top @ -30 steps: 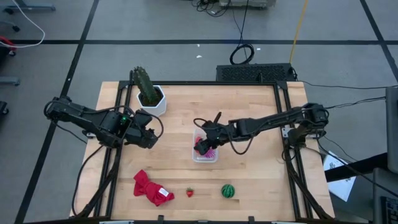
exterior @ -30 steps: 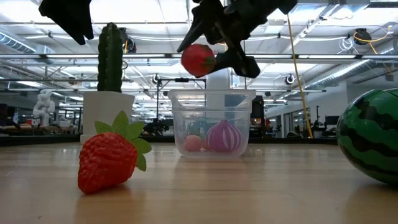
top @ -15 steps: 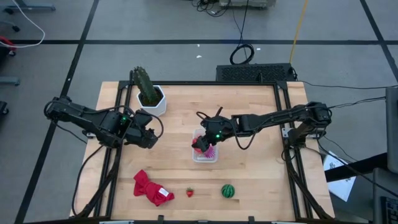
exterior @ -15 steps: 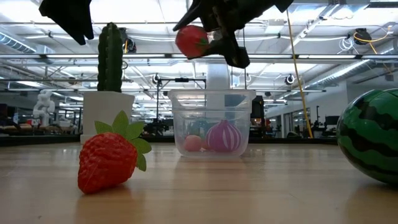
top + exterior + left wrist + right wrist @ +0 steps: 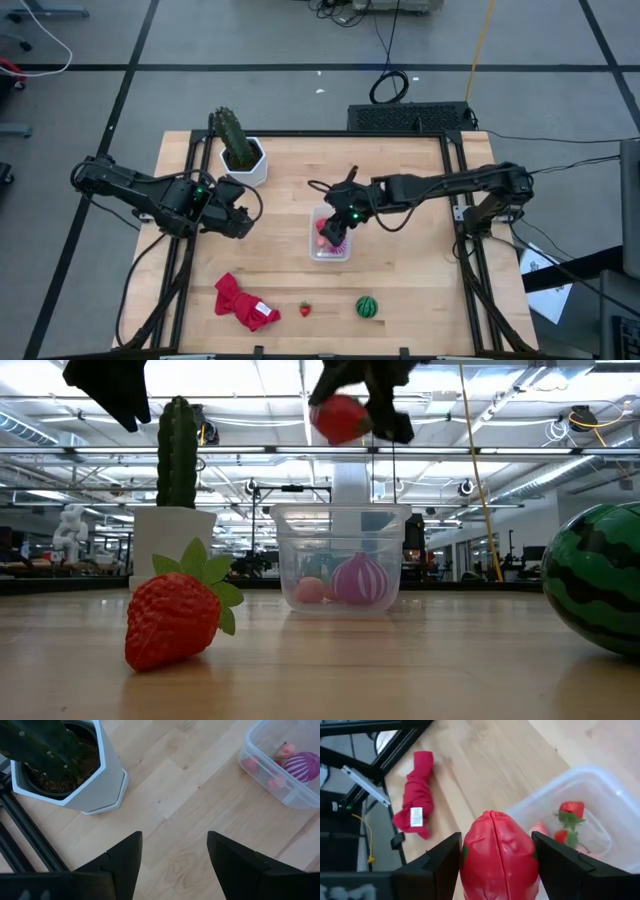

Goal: Pick and placing Produce into tupperware
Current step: Put the red dragonfruit into the transparent bin

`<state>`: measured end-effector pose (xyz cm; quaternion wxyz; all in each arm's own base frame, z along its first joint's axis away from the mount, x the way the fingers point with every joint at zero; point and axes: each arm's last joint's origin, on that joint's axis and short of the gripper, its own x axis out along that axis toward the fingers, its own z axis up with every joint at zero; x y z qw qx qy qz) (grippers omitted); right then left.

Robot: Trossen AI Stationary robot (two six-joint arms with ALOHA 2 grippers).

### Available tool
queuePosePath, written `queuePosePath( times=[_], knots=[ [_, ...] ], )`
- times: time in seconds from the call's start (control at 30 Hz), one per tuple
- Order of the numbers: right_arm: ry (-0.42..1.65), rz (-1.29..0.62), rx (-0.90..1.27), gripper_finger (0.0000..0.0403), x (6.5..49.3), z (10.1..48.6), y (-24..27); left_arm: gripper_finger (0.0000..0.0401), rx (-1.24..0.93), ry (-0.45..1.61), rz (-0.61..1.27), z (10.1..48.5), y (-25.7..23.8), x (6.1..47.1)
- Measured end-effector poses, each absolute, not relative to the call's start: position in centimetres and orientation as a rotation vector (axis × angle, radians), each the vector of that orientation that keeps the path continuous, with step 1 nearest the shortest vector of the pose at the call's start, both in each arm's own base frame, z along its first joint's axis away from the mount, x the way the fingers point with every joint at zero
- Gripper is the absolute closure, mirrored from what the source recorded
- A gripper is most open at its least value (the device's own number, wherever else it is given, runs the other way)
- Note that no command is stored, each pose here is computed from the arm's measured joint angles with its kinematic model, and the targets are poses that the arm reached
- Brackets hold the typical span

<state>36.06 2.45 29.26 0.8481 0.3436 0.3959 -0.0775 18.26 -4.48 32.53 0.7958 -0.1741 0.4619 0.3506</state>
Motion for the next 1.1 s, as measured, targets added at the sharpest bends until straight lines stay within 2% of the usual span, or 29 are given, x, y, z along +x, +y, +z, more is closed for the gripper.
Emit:
queuePosePath(
  times=[0.17, 0.5, 0.73, 1.1],
  knots=[
    [0.825, -0.149, 0.7, 0.0183, 36.1, 31.6, 2.4, 0.0171, -0.37, 0.988, 0.757, 32.5, -4.5, 18.3],
    [0.92, -0.14, 0.735, 0.0183, 37.7, 32.5, 2.3, 0.0171, -0.375, 0.985, 0.76, 32.5, -4.5, 18.3],
    [1.112, -0.162, 0.682, 0.0183, 40.4, 30.3, 2.4, 0.0171, -0.377, 0.986, 0.759, 32.5, -4.5, 18.3],
    [1.239, -0.194, 0.645, 0.0183, 41.2, 26.3, 2.4, 0.0171, -0.377, 0.99, 0.753, 32.5, -4.5, 18.3]
  ],
)
